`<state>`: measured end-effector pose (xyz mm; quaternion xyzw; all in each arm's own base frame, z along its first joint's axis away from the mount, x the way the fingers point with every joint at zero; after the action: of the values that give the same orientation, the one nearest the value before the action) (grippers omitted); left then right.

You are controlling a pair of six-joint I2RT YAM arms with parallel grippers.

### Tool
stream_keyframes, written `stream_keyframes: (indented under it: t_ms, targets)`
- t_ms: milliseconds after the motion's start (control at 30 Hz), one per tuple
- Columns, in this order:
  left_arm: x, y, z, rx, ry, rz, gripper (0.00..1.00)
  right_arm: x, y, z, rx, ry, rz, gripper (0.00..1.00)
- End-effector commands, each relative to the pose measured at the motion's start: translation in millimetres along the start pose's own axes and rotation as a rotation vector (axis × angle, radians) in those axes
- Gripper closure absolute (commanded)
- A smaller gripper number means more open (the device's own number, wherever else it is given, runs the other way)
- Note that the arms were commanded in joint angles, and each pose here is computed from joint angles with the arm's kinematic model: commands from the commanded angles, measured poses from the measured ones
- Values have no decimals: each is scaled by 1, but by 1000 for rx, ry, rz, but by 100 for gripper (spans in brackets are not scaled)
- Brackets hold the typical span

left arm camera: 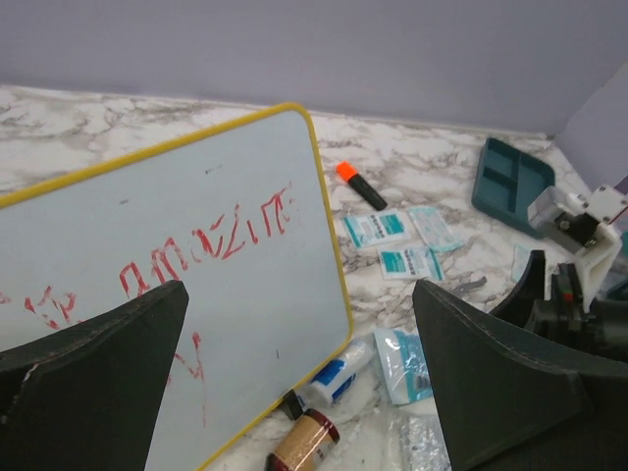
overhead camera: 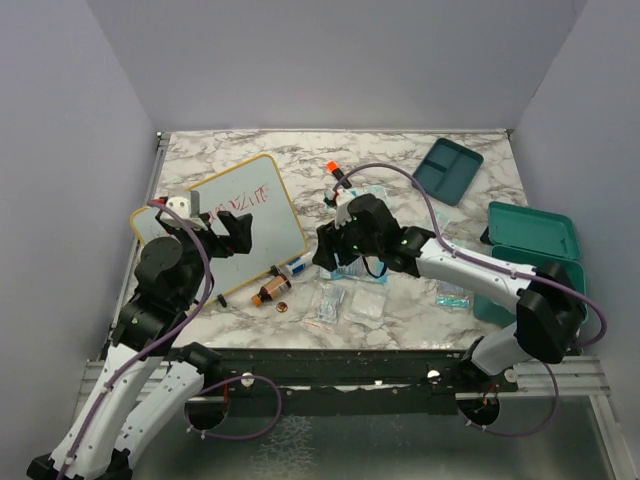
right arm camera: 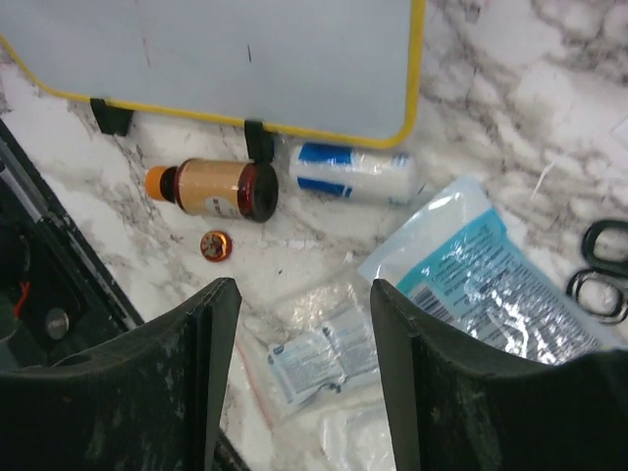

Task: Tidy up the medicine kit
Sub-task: Pick up the pill bottle at the center of the board.

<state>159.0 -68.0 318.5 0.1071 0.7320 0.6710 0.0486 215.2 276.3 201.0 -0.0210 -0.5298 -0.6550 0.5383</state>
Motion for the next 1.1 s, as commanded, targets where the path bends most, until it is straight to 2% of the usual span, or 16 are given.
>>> stream_keyframes:
  t_ms: [0,133,333,400,633,767,1067]
  targets:
    - [20,40,0,55,8,-86,1,-11,18,9,290,97,-169,38]
    - [31,57,-1,73,-23,-132,1,-29,6,17,617,115,-115,37]
    - [42,70,0,87,-23,-168,1,-45,-17,39,1085,324,-73,36]
    - [45,73,1,86,-18,-177,1,-51,-25,42,1179,377,-72,35]
    - [57,85,4,91,-5,-213,1,-79,-46,47,1352,432,-59,32]
    - [64,93,5,97,-6,-234,1,-92,-46,55,1363,470,-85,32]
    - [68,94,7,99,1,-241,1,-113,-49,57,1406,452,-54,32]
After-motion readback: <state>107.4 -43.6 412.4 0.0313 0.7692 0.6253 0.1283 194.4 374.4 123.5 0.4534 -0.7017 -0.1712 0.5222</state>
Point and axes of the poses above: each gripper's point midway between its finger pads, its own x axis back along the fingers, its own z axis along the line the jaws close on, y = z × x, the point moved 9 cm from there along x, back along the fingers, and after that the axes turned 9 degrees about -x, right-handed, at the moved point
